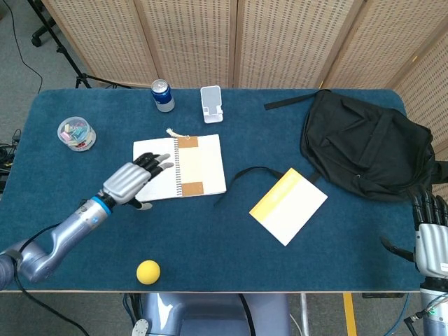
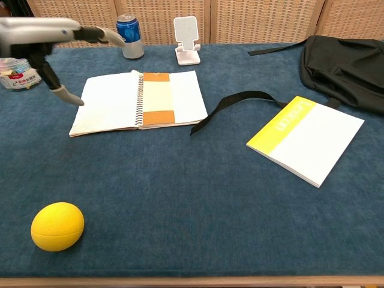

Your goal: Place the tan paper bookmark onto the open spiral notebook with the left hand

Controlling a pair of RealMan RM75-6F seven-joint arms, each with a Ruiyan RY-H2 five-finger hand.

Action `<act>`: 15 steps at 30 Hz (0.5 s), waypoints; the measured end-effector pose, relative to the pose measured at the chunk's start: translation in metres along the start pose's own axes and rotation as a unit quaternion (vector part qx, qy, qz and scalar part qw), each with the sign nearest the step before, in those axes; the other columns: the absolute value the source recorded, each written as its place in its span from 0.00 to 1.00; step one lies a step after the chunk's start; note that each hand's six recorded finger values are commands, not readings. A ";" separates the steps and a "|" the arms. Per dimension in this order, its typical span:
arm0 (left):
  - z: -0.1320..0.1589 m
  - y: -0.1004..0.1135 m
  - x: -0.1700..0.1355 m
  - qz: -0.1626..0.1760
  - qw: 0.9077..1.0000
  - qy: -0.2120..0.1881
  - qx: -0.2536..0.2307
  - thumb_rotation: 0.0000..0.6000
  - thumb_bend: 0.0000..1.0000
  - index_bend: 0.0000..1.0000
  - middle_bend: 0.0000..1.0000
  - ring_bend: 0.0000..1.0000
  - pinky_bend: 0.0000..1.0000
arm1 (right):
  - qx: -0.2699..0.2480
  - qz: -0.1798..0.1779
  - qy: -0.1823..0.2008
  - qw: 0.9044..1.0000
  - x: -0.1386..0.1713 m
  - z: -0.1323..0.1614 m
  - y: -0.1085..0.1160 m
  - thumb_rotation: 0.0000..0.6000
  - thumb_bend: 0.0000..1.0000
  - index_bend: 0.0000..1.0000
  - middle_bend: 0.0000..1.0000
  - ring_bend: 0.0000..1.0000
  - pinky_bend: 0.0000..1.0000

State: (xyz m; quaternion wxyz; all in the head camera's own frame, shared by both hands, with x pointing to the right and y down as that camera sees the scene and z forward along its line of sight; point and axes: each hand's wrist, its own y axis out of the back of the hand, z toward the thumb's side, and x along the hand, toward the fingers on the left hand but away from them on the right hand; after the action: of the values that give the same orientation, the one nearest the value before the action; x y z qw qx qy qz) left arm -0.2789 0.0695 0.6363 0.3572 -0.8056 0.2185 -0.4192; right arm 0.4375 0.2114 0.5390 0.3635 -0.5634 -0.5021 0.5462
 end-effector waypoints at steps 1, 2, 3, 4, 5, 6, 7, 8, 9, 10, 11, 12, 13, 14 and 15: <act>-0.005 0.003 -0.010 0.019 1.000 0.009 -0.004 1.00 0.00 0.00 0.00 0.00 0.00 | -0.001 0.002 0.004 1.000 0.001 0.001 -0.001 1.00 0.00 0.00 0.00 0.00 0.00; -0.012 0.008 -0.025 0.044 0.999 0.022 -0.010 1.00 0.00 0.00 0.00 0.00 0.00 | -0.002 0.005 0.008 1.000 0.001 0.002 -0.003 1.00 0.00 0.00 0.00 0.00 0.00; -0.018 0.010 -0.036 0.063 0.997 0.034 -0.013 1.00 0.00 0.00 0.00 0.00 0.00 | -0.002 0.009 0.014 1.000 0.002 0.004 -0.006 1.00 0.00 0.00 0.00 0.00 0.00; -0.025 0.012 -0.049 0.082 0.995 0.048 -0.016 1.00 0.00 0.00 0.00 0.00 0.00 | -0.002 0.011 0.019 1.000 0.002 0.005 -0.007 1.00 0.00 0.00 0.00 0.00 0.00; -0.033 0.014 -0.067 0.108 0.992 0.070 -0.021 1.00 0.00 0.00 0.00 0.00 0.00 | -0.002 0.012 0.024 1.000 0.003 0.007 -0.009 1.00 0.00 0.00 0.00 0.00 0.00; -0.040 0.014 -0.082 0.126 0.988 0.087 -0.024 1.00 0.00 0.00 0.00 0.00 0.00 | -0.003 0.012 0.030 0.999 0.003 0.009 -0.010 1.00 0.00 0.00 0.00 0.00 0.00; -0.046 0.014 -0.097 0.143 0.984 0.106 -0.028 1.00 0.00 0.00 0.00 0.00 0.00 | -0.002 0.011 0.034 0.999 0.004 0.011 -0.011 1.00 0.00 0.00 0.00 0.00 0.00; -0.054 0.013 -0.117 0.163 0.977 0.131 -0.032 1.00 0.00 0.00 0.00 0.00 0.00 | -0.002 0.009 0.037 0.999 0.004 0.012 -0.010 1.00 0.00 0.00 0.00 0.00 0.00; -0.059 0.011 -0.133 0.177 0.972 0.150 -0.035 1.00 0.00 0.00 0.00 0.00 0.00 | -0.002 0.006 0.040 0.999 0.004 0.013 -0.010 1.00 0.00 0.00 0.00 0.00 0.00; -0.063 0.009 -0.148 0.190 0.967 0.168 -0.037 1.00 0.00 0.00 0.00 0.00 0.00 | -0.002 0.003 0.042 0.999 0.005 0.013 -0.009 1.00 0.00 0.00 0.00 0.00 0.00; -0.068 0.006 -0.166 0.205 0.959 0.190 -0.039 1.00 0.00 0.00 0.00 0.00 0.00 | -0.001 0.000 0.044 0.999 0.005 0.014 -0.008 1.00 0.00 0.00 0.00 0.00 0.00; -0.070 0.004 -0.180 0.214 0.954 0.206 -0.041 1.00 0.00 0.00 0.00 0.00 0.00 | 0.000 -0.004 0.045 0.999 0.005 0.014 -0.007 1.00 0.00 0.00 0.00 0.00 0.00; -0.073 0.001 -0.193 0.223 0.949 0.221 -0.043 1.00 0.00 0.00 0.00 0.00 0.00 | 0.001 -0.008 0.045 0.999 0.006 0.014 -0.006 1.00 0.00 0.00 0.00 0.00 0.00; -0.075 -0.004 -0.210 0.229 0.942 0.242 -0.046 1.00 0.00 0.00 0.00 0.00 0.00 | 0.003 -0.011 0.046 0.999 0.006 0.014 -0.004 1.00 0.00 0.00 0.00 0.00 0.00; -0.077 -0.008 -0.221 0.231 0.938 0.255 -0.048 1.00 0.00 0.00 0.00 0.00 0.00 | 0.006 -0.015 0.045 0.999 0.007 0.014 -0.002 1.00 0.00 0.00 0.00 0.00 0.00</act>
State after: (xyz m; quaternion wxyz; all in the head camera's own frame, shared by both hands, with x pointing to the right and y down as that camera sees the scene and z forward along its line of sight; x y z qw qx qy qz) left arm -0.4648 0.1890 0.5579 0.3377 -0.6148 0.5022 -0.5058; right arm 0.4230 0.2169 0.5377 0.3974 -0.5778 -0.4899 0.5179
